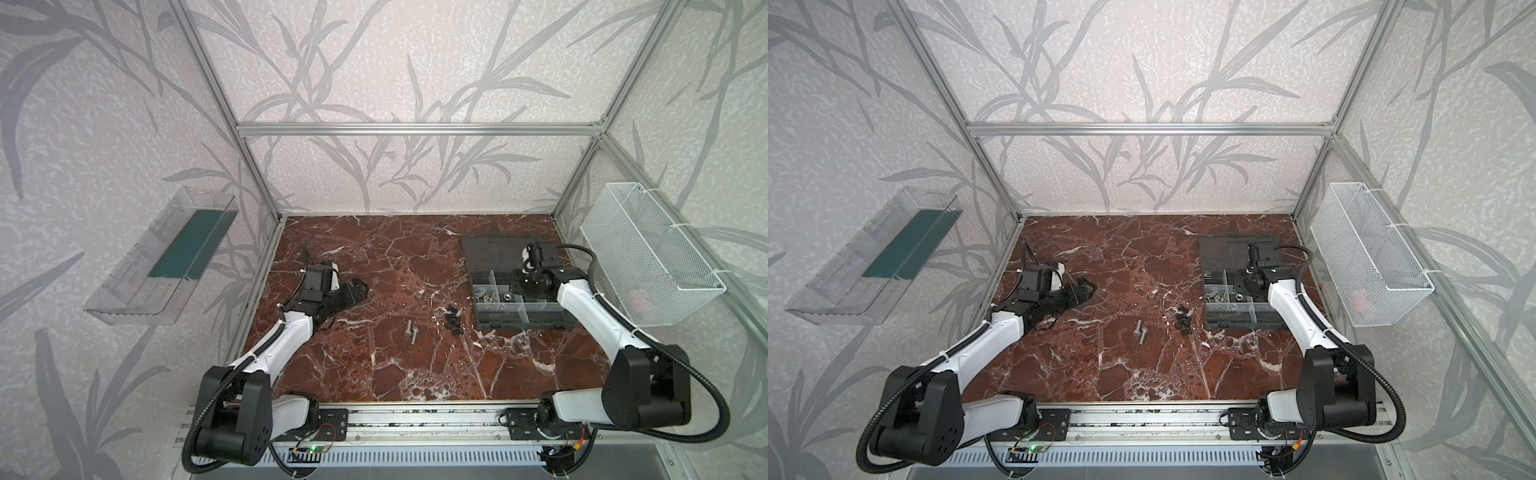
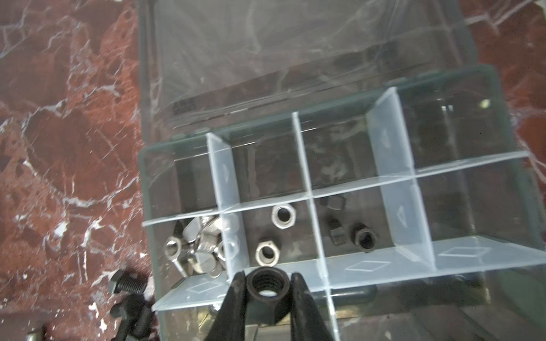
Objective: Sort the screws and nuts into containers
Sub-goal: Place the nut into the container.
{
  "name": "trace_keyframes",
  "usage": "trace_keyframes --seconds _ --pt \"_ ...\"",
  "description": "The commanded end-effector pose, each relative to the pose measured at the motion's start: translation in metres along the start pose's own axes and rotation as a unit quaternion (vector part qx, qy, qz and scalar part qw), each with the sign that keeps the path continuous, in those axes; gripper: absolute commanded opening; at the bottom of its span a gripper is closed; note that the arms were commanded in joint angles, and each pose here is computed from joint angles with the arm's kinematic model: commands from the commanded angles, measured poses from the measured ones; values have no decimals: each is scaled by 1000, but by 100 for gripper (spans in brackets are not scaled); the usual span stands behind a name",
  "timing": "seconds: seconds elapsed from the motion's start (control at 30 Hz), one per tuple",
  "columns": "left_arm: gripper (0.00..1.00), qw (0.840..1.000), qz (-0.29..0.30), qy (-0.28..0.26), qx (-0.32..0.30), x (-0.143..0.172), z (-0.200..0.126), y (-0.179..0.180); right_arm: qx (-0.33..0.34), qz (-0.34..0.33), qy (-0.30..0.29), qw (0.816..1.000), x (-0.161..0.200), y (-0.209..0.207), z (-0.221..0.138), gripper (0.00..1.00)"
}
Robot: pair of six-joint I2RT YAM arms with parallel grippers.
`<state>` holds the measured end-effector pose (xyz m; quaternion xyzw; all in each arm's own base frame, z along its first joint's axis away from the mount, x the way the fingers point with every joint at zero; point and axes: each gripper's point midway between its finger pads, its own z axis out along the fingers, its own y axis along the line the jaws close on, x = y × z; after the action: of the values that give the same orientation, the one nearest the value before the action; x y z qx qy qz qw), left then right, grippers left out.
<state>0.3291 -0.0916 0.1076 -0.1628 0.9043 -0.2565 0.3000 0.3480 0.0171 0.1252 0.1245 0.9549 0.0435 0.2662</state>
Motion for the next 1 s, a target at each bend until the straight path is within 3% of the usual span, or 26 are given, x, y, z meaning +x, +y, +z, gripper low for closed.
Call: trace_keyframes --seconds 0.0,0.27,0.97 --pt "99 1000 1 -5 3 0 -5 0 28 34 9 999 5 -24 3 0" --pt "99 1000 4 -7 0 -2 -6 0 25 90 41 995 5 -56 23 0" --pt "99 1000 4 -8 -3 -2 -7 1 40 75 69 994 -7 -69 45 0"
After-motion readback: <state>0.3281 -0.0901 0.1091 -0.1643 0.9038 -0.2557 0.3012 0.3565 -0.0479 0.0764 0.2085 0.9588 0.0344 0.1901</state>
